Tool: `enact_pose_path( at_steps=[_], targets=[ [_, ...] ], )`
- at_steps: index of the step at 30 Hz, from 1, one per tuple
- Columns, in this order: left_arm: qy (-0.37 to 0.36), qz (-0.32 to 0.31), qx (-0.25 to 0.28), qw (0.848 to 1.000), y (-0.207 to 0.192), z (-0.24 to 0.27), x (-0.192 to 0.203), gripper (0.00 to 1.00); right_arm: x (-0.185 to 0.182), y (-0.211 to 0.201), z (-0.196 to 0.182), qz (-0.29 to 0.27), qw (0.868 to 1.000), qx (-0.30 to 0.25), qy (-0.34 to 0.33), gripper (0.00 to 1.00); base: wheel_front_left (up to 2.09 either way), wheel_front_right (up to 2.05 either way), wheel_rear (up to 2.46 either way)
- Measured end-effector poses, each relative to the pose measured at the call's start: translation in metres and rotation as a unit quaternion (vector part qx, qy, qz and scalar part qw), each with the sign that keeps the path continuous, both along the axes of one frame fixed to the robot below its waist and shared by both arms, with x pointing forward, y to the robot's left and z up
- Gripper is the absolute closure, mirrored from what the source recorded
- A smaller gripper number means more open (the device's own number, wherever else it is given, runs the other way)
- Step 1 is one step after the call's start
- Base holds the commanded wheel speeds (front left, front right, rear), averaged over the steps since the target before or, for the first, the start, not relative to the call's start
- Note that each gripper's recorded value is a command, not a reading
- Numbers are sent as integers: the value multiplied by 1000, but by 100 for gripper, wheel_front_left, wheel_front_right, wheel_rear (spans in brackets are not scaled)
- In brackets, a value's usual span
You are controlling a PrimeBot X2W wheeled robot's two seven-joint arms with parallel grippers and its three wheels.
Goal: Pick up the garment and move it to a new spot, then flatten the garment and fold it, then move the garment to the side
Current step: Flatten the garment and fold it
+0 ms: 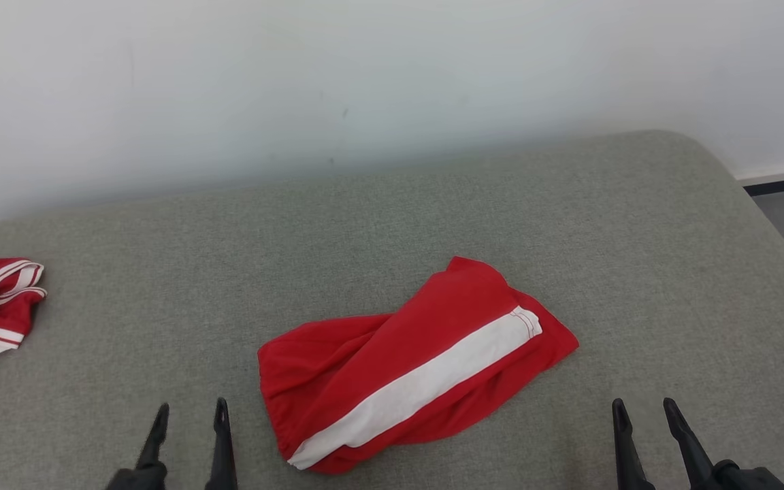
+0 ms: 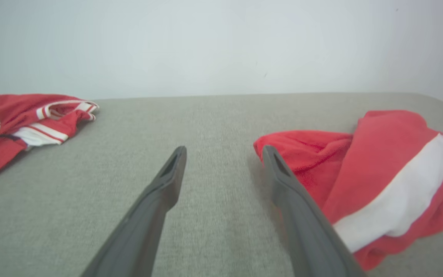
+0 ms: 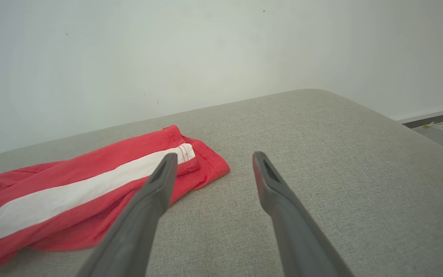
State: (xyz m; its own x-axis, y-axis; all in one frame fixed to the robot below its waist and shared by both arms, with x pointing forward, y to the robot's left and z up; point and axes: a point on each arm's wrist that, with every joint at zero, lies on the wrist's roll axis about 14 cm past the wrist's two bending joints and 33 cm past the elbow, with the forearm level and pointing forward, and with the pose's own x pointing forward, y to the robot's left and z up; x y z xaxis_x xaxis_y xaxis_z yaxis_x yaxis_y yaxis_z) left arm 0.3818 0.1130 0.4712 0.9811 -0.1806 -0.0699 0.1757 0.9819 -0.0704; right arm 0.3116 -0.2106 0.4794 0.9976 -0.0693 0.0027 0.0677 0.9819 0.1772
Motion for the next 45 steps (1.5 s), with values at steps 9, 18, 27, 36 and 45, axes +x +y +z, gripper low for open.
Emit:
enact_pose_path(
  at_steps=[9, 18, 27, 36, 45],
  targets=[
    [-94, 89, -75, 989, 57, 56, -22, 0, 9, 9, -1, 17, 1000, 3, 3, 0, 0, 0, 0],
    [-97, 108, -55, 988, 87, 50, -49, 0, 11, 14, -5, 27, 1000, 10, 7, 0, 0, 0, 0],
    [-79, 102, -49, 991, 89, 36, -66, 0, 8, 20, -15, 37, 999, 13, 20, 0, 0, 0, 0],
    [-59, 93, -60, 992, 83, 23, -73, 0, 0, 23, -24, 44, 998, -2, 34, 0, 0, 0, 0],
    [-54, 75, -67, 993, 72, 21, -70, 0, -1, 20, -23, 39, 999, -3, 33, 0, 0, 0, 0]
  ],
)
